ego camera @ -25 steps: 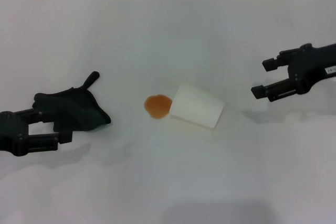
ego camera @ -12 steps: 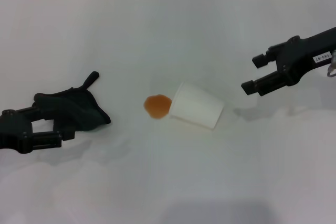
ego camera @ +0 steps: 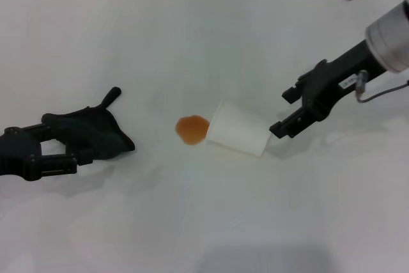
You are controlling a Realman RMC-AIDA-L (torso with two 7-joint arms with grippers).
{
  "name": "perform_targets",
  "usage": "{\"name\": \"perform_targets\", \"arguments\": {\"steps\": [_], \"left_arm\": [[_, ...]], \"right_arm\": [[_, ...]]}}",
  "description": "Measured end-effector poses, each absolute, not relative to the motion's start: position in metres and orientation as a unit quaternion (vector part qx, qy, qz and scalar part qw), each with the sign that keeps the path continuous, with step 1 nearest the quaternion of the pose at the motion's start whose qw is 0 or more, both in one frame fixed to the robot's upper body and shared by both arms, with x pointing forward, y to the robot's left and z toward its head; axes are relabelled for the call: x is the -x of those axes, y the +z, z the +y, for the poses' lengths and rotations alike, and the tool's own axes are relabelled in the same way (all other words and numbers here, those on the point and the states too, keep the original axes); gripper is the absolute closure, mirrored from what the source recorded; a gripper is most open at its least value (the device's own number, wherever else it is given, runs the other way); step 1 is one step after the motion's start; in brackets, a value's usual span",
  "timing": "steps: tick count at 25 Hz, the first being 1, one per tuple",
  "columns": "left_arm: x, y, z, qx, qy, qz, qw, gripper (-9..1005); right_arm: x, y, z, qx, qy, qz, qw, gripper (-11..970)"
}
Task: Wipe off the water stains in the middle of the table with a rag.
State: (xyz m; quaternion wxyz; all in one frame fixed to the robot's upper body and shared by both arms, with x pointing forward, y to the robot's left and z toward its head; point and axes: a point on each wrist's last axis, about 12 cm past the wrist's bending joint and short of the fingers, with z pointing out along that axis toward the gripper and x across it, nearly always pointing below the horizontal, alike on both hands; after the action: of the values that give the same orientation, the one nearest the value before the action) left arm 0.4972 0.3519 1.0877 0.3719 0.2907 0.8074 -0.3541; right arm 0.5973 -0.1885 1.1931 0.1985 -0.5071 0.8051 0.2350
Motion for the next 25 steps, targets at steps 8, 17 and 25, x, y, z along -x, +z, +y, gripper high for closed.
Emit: {"name": "perform_targets", "arguments": {"steps": [8,17,25], "left_arm": [[-0.496,1.087,0.353,-0.289,-0.353,0.809,0.371,117],[-0.497,1.088,0.353,-0.290,-0.354,0.808,0.371,117],[-0.498,1.088,0.352,-0.290,-0.355,0.807,0.371,116]], "right_arm": [[-0.600,1.183,-0.172,0.516,0.216,0.801,0.212,105],[-0.601,1.170,-0.169,0.506,0.224,0.805,0.212,105],[-0.599,1.155,-0.159,0.509,0.211,0.805,0.221,105]]}}
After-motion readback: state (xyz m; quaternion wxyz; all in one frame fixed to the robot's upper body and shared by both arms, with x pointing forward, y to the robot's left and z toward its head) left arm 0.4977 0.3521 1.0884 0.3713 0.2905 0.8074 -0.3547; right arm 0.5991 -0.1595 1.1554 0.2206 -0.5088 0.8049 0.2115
